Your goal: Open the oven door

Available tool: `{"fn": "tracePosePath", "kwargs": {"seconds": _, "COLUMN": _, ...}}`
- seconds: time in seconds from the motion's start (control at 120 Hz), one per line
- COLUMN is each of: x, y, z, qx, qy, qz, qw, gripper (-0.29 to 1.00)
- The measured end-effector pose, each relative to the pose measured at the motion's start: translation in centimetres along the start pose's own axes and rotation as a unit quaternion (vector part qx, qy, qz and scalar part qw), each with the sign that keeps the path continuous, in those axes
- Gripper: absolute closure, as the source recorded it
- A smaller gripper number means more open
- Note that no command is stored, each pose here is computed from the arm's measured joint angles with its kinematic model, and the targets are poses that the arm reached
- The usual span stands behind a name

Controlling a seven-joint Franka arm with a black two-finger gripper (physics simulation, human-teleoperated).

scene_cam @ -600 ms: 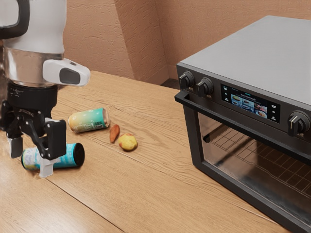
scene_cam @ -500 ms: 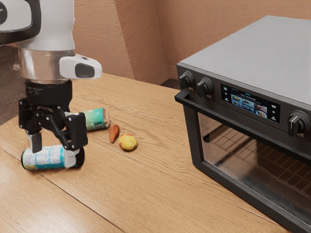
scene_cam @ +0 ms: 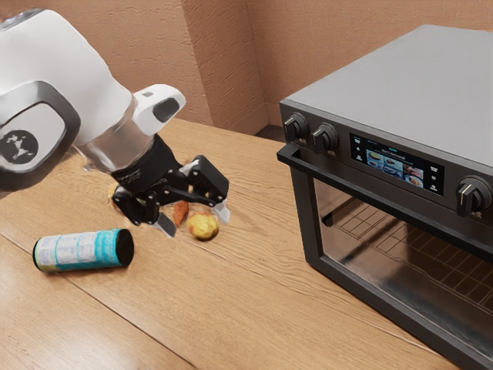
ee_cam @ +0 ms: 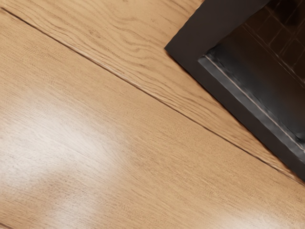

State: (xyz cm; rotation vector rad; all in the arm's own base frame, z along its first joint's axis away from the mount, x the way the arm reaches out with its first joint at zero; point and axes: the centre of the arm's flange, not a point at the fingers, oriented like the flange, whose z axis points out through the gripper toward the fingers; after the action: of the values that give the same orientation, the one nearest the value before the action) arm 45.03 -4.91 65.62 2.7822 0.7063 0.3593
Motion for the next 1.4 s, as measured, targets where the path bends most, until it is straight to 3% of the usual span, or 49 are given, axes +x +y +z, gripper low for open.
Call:
{"fn": "tracePosePath", "kwargs": {"seconds": 0.2, "x": 0.0, "y": 7.2, "z": 3.5, "qx": -0.133, "qy": 0.031, "qz": -0.062, "qw": 0.989, "gripper": 0.0}}
{"fn": "tracePosePath", "kwargs": {"seconds": 0.3, "x": 0.5, "y": 7.6, "z": 3.5, "qx": -0.172, "qy": 0.046, "qz": -0.109, "qw": 0.978, "gripper": 0.0}}
{"fn": "tracePosePath", "kwargs": {"seconds": 0.408, "x": 1.0, "y": 8.0, "z": 4.0, "qx": -0.194, "qy": 0.056, "qz": -0.146, "qw": 0.969, "gripper": 0.0}}
{"fn": "tracePosePath", "kwargs": {"seconds": 0.6, "x": 1.6, "y": 8.4, "z": 4.8, "qx": -0.207, "qy": 0.064, "qz": -0.186, "qw": 0.958, "gripper": 0.0}}
{"fn": "tracePosePath", "kwargs": {"seconds": 1.1, "x": 2.5, "y": 8.0, "z": 8.1, "qx": -0.209, "qy": 0.067, "qz": -0.244, "qw": 0.945, "gripper": 0.0}}
{"fn": "tracePosePath", "kwargs": {"seconds": 1.4, "x": 2.2, "y": 6.4, "z": 10.2, "qx": -0.192, "qy": 0.06, "qz": -0.261, "qw": 0.944, "gripper": 0.0}}
